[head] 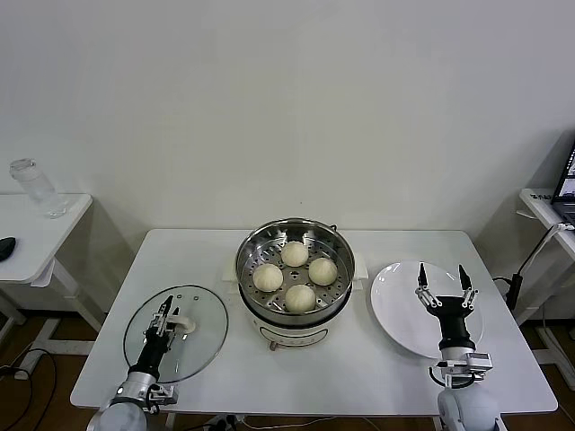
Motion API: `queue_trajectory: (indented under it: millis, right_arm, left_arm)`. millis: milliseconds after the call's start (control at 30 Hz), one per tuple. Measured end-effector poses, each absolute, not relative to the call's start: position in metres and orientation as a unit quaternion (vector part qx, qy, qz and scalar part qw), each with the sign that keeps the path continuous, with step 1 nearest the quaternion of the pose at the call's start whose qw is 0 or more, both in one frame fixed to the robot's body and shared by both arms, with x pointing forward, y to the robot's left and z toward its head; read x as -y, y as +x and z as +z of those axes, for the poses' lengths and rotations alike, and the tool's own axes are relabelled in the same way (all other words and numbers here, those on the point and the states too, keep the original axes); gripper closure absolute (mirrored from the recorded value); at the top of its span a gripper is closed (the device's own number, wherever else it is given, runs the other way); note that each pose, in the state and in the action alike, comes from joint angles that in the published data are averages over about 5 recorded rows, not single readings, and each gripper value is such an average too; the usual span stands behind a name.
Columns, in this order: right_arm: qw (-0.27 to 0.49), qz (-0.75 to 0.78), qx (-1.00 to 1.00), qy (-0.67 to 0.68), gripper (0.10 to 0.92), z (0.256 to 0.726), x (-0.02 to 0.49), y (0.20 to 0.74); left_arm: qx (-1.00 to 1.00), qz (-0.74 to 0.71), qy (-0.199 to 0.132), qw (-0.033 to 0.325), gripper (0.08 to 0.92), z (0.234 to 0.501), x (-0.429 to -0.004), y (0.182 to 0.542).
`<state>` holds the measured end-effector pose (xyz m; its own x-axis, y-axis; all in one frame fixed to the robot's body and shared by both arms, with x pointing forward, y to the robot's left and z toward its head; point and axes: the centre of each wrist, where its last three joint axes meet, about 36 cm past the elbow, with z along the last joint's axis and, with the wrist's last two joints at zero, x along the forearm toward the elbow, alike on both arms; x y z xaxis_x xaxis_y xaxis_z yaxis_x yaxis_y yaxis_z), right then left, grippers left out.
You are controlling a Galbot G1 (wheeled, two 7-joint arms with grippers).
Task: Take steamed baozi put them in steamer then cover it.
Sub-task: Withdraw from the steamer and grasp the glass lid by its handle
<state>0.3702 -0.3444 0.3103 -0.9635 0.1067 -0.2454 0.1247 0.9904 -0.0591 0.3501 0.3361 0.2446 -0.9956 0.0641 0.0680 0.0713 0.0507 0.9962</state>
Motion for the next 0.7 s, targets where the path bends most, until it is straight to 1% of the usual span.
queue_trajectory:
  millis: [267,400,467,700]
  right_arm:
    - [0.125,-0.041,-0.990,0.056,0.200,0.313,0.344,0.371]
    - [0.127,-0.041,-0.990,0.054,0.200,0.312,0.342,0.372]
    - [0.128,-0.041,-0.990,0.053,0.200,0.312,0.340,0.373]
    - [0.129,-0.039,-0.990,0.050,0.200,0.310,0.334,0.375]
  left_arm:
    - [0.730,-0.682,-0.051,0.013,0.682,0.240,-0.338,0.350]
    - [0.731,-0.680,-0.051,0.014,0.780,0.240,-0.340,0.348]
    - [0.732,-0.679,-0.051,0.013,0.801,0.241,-0.341,0.347]
    - [0.736,-0.675,-0.044,0.010,0.803,0.251,-0.342,0.343]
